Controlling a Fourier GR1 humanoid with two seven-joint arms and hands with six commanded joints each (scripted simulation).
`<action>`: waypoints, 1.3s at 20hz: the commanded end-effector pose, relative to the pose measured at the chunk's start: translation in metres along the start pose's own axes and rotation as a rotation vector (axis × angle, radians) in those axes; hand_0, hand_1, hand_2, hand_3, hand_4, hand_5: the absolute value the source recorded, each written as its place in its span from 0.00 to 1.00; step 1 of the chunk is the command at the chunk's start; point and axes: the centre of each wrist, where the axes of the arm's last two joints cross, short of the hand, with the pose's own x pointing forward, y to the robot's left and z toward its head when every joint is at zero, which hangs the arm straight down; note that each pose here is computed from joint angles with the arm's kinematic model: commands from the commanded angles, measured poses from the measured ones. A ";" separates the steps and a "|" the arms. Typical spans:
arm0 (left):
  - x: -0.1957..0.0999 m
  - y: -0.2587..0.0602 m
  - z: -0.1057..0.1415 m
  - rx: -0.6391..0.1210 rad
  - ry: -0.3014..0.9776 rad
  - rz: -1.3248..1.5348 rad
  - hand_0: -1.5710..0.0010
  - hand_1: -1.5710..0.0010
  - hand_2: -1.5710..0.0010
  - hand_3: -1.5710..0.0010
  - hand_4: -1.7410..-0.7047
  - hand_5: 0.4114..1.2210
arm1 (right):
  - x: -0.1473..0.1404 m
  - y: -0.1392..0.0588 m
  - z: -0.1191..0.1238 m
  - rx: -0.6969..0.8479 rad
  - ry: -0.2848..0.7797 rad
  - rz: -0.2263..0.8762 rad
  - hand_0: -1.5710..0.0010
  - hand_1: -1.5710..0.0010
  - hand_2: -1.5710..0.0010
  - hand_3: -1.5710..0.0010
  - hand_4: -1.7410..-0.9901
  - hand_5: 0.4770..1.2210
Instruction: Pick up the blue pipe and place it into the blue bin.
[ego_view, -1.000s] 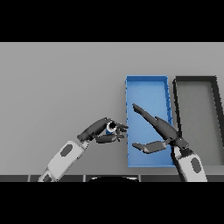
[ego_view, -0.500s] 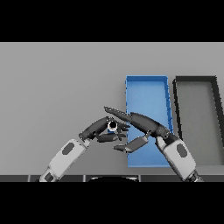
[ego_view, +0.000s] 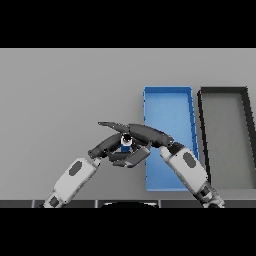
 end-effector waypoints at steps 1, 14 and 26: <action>-0.001 -0.001 -0.002 -0.003 -0.009 0.003 0.00 0.00 0.00 0.11 0.02 1.00 | 0.000 -0.001 -0.003 0.015 -0.005 0.008 0.97 0.95 0.93 0.97 0.63 0.06; 0.001 -0.004 -0.002 0.032 -0.049 -0.044 0.07 0.08 0.08 0.62 0.02 0.99 | -0.001 0.007 -0.017 0.042 -0.076 -0.006 0.07 0.07 0.07 0.10 0.38 0.77; 0.002 0.007 0.004 -0.084 -0.012 -0.150 0.74 0.79 0.79 0.91 0.67 0.87 | 0.004 0.016 -0.020 0.056 -0.072 -0.029 0.01 0.01 0.01 0.01 0.34 0.98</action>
